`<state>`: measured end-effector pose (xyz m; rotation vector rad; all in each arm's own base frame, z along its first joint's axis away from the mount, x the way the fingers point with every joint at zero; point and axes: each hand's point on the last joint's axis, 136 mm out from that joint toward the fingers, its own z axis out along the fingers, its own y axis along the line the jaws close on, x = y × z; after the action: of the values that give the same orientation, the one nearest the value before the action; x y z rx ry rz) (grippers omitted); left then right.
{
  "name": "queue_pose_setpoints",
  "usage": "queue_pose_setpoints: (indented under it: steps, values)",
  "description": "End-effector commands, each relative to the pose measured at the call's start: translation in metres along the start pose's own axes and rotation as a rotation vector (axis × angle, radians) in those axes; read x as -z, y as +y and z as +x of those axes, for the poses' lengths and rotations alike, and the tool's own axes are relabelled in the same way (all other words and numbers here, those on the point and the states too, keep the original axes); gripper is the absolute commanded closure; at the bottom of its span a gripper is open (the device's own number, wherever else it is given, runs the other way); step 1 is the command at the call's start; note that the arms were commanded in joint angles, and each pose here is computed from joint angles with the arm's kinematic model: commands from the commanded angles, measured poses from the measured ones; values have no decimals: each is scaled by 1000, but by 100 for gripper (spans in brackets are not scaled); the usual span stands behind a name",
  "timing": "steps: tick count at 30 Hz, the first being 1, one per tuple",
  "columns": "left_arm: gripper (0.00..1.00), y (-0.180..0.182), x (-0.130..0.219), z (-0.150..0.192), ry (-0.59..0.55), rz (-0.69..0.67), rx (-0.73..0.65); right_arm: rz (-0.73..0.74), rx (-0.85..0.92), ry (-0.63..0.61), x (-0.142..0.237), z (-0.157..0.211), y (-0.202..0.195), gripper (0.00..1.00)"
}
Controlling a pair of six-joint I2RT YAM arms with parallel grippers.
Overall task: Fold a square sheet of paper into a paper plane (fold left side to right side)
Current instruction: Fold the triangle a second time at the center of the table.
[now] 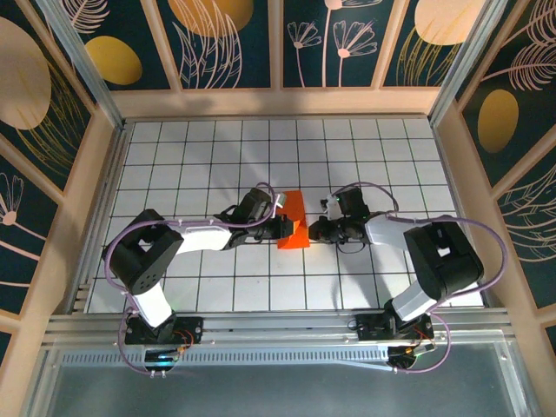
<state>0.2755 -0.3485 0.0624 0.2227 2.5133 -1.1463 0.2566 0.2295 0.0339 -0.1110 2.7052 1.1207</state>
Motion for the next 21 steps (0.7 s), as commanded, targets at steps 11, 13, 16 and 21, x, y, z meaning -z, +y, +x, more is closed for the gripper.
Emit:
queue_pose_setpoints:
  steps: [11,13,16,21]
  values:
    - [100,20,-1,5,2,1,55,76,-16,84,-18,17,-21,100]
    - [100,21,0,5,1,6,54,95,-18,91,-19,19,-26,100]
    - [100,22,2,3,-2,3,46,122,-19,101,-19,22,-31,100]
    - [100,27,7,0,-5,-19,22,141,-19,109,-20,23,-36,100]
